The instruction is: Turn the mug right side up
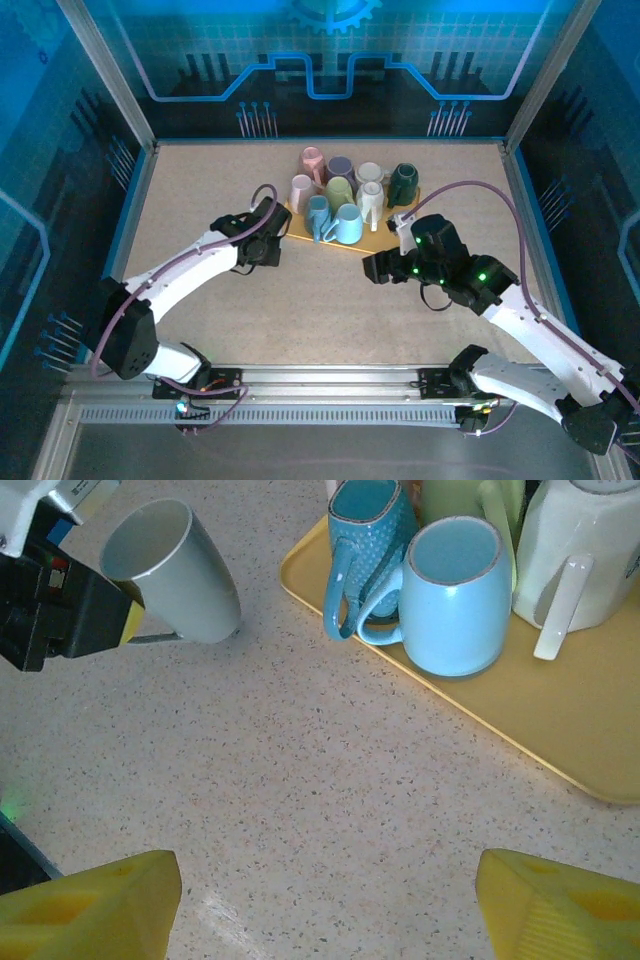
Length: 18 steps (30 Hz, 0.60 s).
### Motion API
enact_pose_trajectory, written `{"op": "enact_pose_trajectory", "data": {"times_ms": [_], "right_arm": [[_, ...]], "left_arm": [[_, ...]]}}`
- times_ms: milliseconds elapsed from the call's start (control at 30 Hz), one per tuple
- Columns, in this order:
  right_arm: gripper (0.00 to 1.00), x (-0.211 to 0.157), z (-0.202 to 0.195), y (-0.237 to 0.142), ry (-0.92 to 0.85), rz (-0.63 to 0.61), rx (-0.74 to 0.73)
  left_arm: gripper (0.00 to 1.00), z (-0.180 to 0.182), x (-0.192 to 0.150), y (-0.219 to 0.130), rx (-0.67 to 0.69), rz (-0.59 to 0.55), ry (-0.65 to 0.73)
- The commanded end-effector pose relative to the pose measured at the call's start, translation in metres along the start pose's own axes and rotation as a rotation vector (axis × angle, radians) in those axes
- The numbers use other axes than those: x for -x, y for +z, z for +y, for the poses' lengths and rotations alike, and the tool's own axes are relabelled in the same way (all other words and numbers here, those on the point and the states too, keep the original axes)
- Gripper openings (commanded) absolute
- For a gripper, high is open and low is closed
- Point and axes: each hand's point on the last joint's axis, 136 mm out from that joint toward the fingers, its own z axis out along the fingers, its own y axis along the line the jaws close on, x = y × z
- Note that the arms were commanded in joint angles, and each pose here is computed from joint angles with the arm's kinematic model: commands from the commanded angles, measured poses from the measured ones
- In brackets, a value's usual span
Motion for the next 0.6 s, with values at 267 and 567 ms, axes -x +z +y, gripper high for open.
{"op": "enact_pose_trajectory", "data": {"times_ms": [267, 567], "right_arm": [[0.80, 0.002, 0.004, -0.002, -0.056, -0.001, 0.006], [0.80, 0.003, 0.004, -0.001, -0.057, -0.001, 0.007]], "left_arm": [[0.15, 0.008, 0.004, 0.019, 0.069, -0.029, 0.045], [0.16, 0.011, -0.012, 0.027, 0.080, 0.008, 0.042]]}}
